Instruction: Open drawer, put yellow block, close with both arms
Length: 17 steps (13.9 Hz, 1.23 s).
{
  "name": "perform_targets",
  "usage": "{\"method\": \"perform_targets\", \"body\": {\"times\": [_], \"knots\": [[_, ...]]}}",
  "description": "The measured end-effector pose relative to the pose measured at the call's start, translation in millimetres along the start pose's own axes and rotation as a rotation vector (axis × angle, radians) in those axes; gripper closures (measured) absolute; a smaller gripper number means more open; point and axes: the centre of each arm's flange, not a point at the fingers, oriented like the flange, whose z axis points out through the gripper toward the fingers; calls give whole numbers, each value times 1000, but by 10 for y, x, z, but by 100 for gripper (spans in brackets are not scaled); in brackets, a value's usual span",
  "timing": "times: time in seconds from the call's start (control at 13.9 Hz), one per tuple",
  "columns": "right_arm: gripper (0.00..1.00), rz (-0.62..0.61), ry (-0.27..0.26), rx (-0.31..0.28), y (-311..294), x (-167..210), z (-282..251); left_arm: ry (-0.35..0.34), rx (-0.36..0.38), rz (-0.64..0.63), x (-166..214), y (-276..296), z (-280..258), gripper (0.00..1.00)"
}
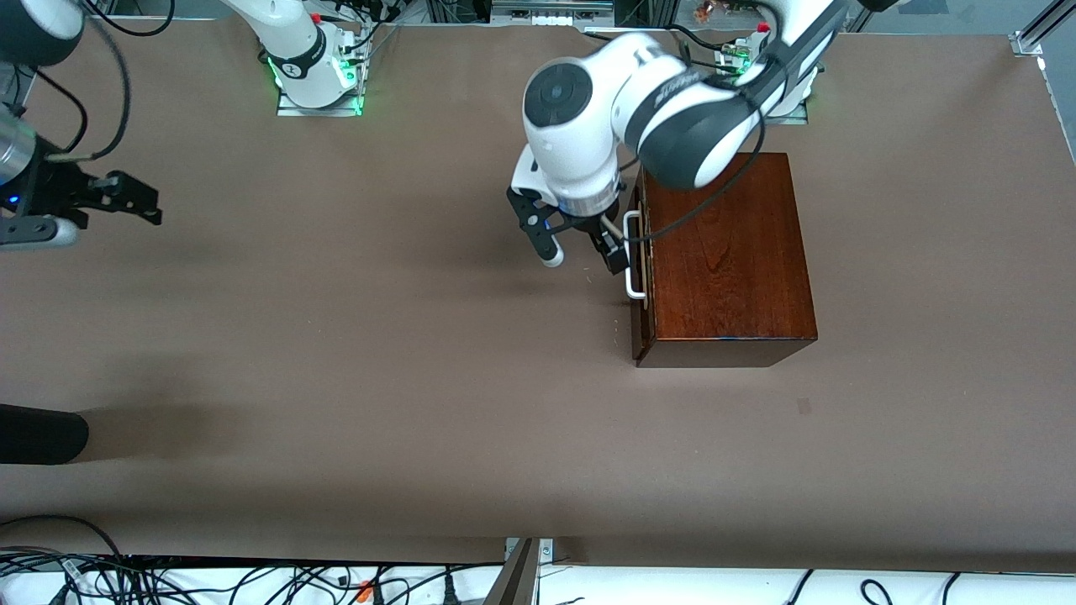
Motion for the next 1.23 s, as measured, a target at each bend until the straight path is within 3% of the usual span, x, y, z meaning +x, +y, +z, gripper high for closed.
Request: {"method": "perform_targets", "body": {"times": [0.14,0.5,0.79,1.01,1.23], "knots": [[0,-8,-29,2,-45,0,57,37,25,-160,-139,-71,-367,0],[0,-71,-27,-4,-458,14,9,27,53,-462,-590,-393,-909,0],[0,-119,47,-12,-746,130,-32,18,-37,-614,-1036,-1067,-1116,0],[0,-119,101,-13,-749,144,-238,4,-44,-730,-1437,-1475,-1260,0],[0,-108,131,-10,-729,55,-431,-5,-148,-894,-1969,-2119,-1229,0]]}}
